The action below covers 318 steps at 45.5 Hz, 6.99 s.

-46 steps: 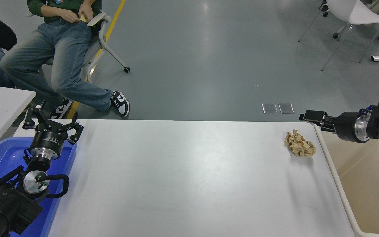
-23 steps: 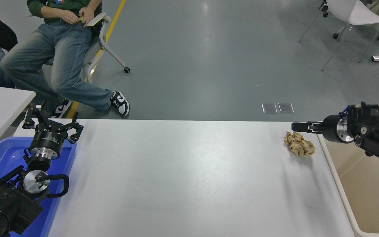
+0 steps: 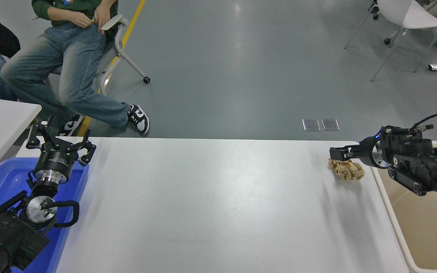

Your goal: Clean the table surface

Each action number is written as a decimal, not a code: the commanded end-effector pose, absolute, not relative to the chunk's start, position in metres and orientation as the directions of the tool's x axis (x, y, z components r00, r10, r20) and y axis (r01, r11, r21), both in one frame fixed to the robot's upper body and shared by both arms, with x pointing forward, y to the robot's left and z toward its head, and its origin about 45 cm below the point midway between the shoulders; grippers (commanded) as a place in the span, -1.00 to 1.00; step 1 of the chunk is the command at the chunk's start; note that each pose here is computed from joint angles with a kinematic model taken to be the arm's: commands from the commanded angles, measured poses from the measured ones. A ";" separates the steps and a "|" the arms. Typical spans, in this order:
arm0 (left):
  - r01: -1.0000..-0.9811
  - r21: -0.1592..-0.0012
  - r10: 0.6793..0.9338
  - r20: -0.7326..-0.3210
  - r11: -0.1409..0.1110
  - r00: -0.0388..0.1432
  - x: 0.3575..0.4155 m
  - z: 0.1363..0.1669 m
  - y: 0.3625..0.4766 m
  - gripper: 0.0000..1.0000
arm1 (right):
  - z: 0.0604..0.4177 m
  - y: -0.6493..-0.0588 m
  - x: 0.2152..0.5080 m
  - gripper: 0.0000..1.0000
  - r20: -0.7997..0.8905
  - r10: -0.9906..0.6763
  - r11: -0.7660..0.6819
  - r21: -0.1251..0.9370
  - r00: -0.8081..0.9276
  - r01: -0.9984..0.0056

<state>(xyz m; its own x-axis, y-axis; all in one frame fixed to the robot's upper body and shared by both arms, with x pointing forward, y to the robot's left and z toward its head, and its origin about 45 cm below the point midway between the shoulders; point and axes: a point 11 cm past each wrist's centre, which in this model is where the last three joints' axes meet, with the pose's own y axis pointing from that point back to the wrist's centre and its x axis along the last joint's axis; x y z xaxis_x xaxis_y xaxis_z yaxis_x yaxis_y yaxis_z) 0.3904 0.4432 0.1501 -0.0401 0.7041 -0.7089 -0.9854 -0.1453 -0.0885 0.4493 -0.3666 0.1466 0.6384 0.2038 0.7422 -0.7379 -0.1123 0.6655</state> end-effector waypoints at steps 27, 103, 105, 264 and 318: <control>-0.985 -0.088 0.704 -0.709 -0.145 -0.040 0.3904 0.1500 0.443 1.00 | 0.108 -0.351 0.445 0.98 0.768 0.123 -0.060 0.638 0.628 -0.768; -0.985 -0.088 0.704 -0.709 -0.145 -0.040 0.3904 0.1500 0.443 1.00 | 0.082 -0.365 0.423 0.90 0.823 0.267 -0.015 0.524 0.501 -0.852; -0.985 -0.088 0.704 -0.709 -0.145 -0.040 0.3904 0.1500 0.443 1.00 | 0.079 -0.365 0.420 0.90 0.820 0.266 -0.015 0.529 0.507 -0.849; -0.985 -0.090 0.704 -0.709 -0.145 -0.039 0.3909 0.1507 0.443 1.00 | 0.374 -0.614 0.357 -1.00 0.563 -0.756 -0.166 0.327 0.333 -0.930; -0.985 -0.088 0.704 -0.709 -0.145 -0.040 0.3904 0.1500 0.443 1.00 | 0.121 -0.593 0.306 -1.00 0.791 -0.558 0.371 0.507 0.249 -0.778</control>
<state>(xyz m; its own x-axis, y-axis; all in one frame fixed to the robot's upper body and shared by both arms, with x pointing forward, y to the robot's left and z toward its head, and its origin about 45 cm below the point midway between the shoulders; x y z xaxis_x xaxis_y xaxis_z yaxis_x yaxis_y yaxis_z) 0.3905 0.4433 0.1503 -0.0398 0.7043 -0.7088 -0.9854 -0.1452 -0.0889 0.3075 -0.6133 0.1636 0.2980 -0.5571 0.7751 -0.8078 0.2855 0.5158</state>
